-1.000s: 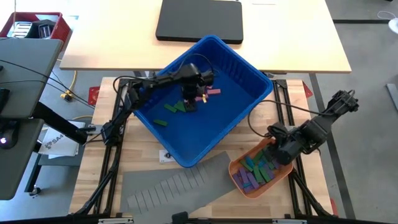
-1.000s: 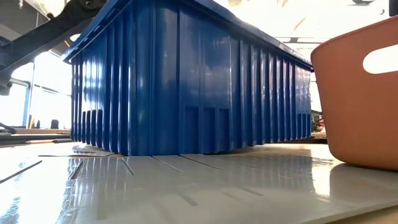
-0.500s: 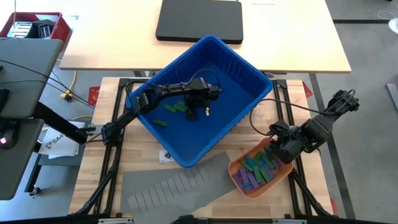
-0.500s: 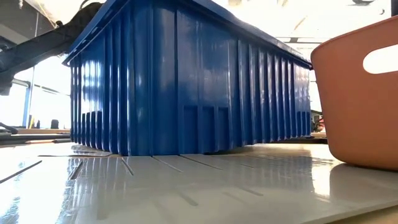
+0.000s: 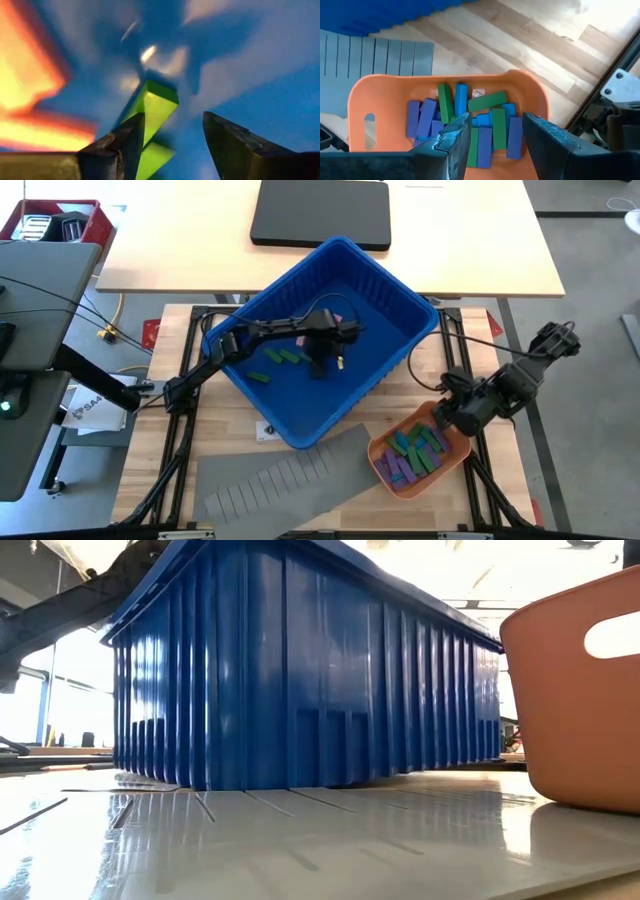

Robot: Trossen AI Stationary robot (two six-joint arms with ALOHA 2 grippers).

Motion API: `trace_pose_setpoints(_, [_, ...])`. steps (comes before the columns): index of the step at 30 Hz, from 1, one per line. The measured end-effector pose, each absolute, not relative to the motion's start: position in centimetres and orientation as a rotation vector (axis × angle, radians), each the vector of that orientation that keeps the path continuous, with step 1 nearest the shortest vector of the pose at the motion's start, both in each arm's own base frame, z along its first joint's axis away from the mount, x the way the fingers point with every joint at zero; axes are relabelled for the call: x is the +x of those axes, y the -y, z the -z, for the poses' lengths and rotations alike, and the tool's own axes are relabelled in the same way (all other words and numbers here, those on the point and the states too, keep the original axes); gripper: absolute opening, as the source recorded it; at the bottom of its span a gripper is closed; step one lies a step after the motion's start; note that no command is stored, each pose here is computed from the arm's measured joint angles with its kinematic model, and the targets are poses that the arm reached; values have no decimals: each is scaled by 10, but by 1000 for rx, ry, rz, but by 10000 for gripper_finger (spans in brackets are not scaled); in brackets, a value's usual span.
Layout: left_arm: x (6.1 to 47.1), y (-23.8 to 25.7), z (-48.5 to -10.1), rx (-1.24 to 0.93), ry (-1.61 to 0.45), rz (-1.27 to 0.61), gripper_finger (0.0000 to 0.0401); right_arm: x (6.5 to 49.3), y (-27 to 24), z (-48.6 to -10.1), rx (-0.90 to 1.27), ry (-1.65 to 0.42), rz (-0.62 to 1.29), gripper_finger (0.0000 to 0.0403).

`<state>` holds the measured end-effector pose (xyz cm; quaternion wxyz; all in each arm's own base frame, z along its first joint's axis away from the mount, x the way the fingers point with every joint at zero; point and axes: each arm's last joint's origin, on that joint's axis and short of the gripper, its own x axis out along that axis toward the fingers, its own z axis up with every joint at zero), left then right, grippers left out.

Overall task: Sort blocks
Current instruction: Put the green block into the orange bin

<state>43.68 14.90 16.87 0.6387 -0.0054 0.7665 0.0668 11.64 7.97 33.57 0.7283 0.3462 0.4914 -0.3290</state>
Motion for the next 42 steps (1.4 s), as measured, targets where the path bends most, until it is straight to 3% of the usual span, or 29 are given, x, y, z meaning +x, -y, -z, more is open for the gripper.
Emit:
trace_pose_setpoints(5, [454,-136,-190,-68,-1508,-118,186,114,-76,-338,759,-1045,726,172])
trace_pose_setpoints(12, [449,-131,-230,-37,-1418,-131,186,112,-73,-339,775,-1035,738,172])
trace_pose_setpoints(19, [441,-129,-203,-48,-1525,8,186,115,-69,-339,791,-1020,767,172])
trace_pose_setpoints(29, [442,-124,-162,102,-1543,-78,184,115,-68,-339,796,-1020,767,172])
trace_pose_setpoints(33, [448,-121,-162,132,-1495,-83,159,116,-69,-339,811,-1022,755,172])
trace_pose_setpoints(38, [454,-120,-166,125,-1442,-74,87,119,-71,-344,870,-990,740,172])
trace_pose_setpoints(42, [453,-121,-184,140,-1426,-64,86,121,-70,-362,899,-885,693,172])
